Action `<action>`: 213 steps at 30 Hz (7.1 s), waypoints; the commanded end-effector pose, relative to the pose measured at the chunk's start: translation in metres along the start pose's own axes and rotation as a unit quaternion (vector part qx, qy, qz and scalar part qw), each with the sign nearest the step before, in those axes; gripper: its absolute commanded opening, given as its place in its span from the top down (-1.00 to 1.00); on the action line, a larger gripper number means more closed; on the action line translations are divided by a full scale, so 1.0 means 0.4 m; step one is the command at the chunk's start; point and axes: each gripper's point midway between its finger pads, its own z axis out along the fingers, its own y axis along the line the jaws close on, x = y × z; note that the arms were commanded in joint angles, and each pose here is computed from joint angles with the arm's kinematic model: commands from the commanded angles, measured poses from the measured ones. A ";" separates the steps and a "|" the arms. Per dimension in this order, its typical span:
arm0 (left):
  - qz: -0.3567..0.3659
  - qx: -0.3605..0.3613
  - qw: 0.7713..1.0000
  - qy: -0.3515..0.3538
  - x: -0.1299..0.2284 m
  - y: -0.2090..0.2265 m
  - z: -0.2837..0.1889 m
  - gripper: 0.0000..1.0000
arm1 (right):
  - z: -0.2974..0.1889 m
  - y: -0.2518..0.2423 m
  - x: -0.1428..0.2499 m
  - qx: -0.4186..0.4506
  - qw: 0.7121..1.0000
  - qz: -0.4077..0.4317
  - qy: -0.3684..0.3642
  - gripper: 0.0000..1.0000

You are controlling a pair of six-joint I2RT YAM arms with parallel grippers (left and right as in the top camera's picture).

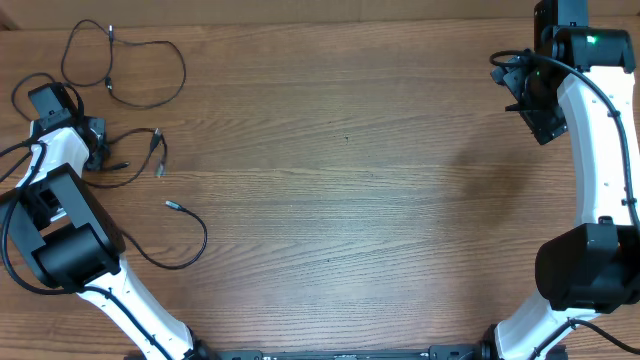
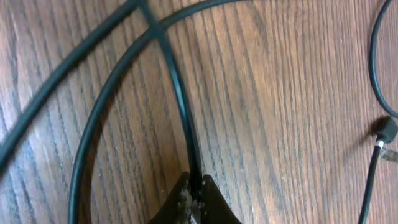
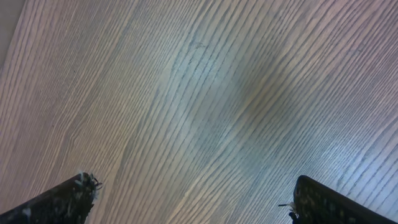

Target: Untangle cables

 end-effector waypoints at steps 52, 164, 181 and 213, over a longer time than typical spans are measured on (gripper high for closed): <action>0.046 -0.154 0.987 0.017 -0.074 0.239 -0.483 0.91 | -0.011 0.002 -0.008 -0.003 1.000 -0.001 -0.009 -1.00; 0.351 -0.092 0.925 0.112 -0.337 0.650 -0.117 0.81 | -0.011 0.002 -0.008 -0.003 1.000 -0.001 -0.009 -1.00; 0.374 -0.180 0.910 0.005 -0.559 0.580 -0.219 -0.63 | -0.011 0.002 -0.008 -0.003 1.000 -0.001 -0.009 -1.00; 0.210 -0.047 0.952 0.220 0.055 0.145 -0.202 -0.94 | -0.011 0.002 -0.008 -0.003 1.000 -0.001 -0.009 -1.00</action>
